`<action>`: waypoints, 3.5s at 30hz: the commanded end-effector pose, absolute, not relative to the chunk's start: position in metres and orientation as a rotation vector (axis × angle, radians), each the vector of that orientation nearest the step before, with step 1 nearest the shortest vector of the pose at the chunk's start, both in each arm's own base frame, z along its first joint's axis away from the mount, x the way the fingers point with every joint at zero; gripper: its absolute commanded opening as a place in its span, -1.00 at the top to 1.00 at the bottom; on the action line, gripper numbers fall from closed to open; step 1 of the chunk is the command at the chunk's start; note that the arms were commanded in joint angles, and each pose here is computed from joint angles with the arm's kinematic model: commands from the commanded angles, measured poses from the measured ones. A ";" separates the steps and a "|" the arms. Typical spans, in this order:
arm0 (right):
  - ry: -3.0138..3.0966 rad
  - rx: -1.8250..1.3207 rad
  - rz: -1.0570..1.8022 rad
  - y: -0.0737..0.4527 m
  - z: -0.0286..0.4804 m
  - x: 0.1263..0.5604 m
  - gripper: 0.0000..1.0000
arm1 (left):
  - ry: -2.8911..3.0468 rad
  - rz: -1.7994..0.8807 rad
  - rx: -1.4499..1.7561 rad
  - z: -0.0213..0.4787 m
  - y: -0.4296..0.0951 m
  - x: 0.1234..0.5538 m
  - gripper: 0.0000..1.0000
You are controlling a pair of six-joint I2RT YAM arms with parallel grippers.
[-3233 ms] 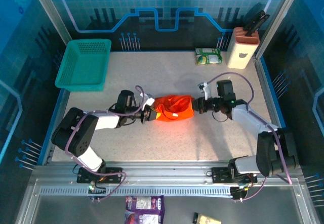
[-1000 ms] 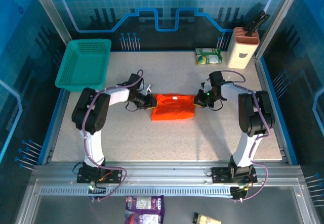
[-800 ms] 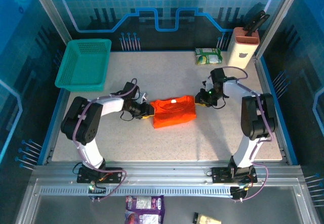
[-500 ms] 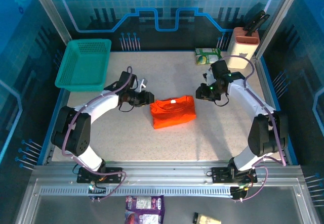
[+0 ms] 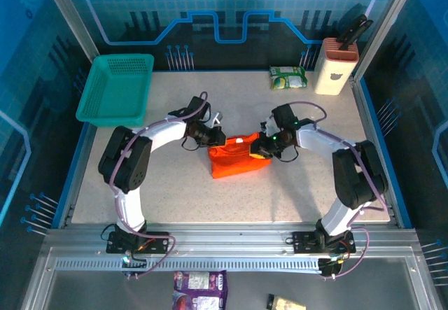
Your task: Fold the inside-out t-shirt
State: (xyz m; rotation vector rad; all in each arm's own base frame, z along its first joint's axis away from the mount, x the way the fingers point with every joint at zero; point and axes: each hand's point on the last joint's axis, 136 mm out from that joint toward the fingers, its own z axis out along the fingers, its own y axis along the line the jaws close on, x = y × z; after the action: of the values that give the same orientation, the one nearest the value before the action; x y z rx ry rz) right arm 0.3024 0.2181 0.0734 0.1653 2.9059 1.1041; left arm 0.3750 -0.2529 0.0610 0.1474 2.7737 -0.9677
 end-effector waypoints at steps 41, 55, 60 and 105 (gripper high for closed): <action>2.722 0.032 1.446 0.249 0.060 0.432 0.50 | 2.829 -1.091 0.288 0.068 -0.333 0.247 0.70; 2.858 0.306 1.089 0.176 0.017 0.421 0.54 | 2.903 -1.072 0.107 0.022 -0.282 0.236 0.74; 2.813 0.251 1.065 0.169 0.059 0.410 0.52 | 2.871 -1.026 0.094 0.041 -0.256 0.251 0.72; 2.836 0.266 0.959 0.132 0.045 0.334 -0.07 | 2.811 -0.665 0.471 0.004 -0.262 0.396 0.78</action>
State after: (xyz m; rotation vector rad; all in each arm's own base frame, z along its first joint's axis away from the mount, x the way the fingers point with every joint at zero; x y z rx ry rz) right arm 0.3242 0.1352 0.0574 0.2204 2.8346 0.9799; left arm 0.4035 -0.2699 0.0243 0.4147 2.7434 -0.7033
